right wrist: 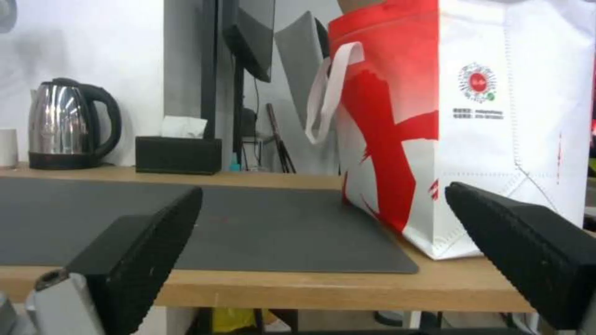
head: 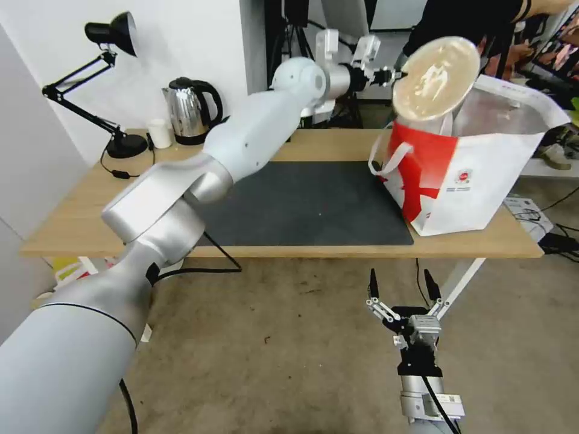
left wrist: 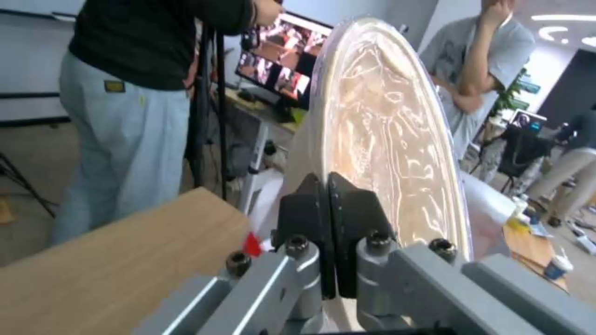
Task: Pick up the trash from the table and place it into the takeout bag.
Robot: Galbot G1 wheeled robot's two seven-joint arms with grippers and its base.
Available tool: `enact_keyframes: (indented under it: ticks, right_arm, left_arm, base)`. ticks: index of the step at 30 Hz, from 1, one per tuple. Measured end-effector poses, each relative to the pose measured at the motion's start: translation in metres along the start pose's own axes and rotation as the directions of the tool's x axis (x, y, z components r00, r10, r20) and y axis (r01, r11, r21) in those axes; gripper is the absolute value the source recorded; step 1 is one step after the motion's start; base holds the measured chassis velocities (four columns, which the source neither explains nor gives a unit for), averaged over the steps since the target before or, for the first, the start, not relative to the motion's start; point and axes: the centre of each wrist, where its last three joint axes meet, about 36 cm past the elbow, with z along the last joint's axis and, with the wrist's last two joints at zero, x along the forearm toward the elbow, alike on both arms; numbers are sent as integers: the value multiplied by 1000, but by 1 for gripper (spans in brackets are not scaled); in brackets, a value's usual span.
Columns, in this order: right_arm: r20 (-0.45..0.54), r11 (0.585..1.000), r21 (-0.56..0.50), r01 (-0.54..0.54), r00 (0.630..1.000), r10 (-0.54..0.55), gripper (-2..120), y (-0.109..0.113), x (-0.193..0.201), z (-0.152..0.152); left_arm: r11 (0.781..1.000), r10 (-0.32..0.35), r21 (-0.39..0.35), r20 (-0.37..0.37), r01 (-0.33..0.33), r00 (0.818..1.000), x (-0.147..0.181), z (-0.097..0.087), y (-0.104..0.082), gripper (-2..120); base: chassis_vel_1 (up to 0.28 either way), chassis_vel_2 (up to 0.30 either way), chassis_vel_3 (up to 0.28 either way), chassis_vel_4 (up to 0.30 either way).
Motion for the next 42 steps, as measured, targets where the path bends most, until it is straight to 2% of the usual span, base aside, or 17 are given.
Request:
enact_keyframes:
  ticks: [8, 15, 28, 42]
  right_arm:
    - [0, 1000, 0, 0, 1000, 0, 100, 0, 0, 0]
    - [0, 1000, 0, 0, 1000, 0, 100, 0, 0, 0]
    - [0, 1000, 0, 0, 1000, 0, 100, 0, 0, 0]
    - [0, 1000, 0, 0, 1000, 0, 100, 0, 0, 0]
  left_arm:
    - [1000, -18, -3, 31, 19, 999, 0, -3, -3, 0]
    - [999, -44, -3, 13, 44, 999, -5, 17, 1, 0]
    - [999, -37, 8, -19, 37, 999, -10, 45, 5, 0]
    - [1000, -23, -9, -56, 22, 998, -15, 60, 1, 0]
  base:
    - [0, 0, 0, 0]
    - [0, 0, 0, 0]
    - [0, 0, 0, 0]
    - [0, 0, 0, 0]
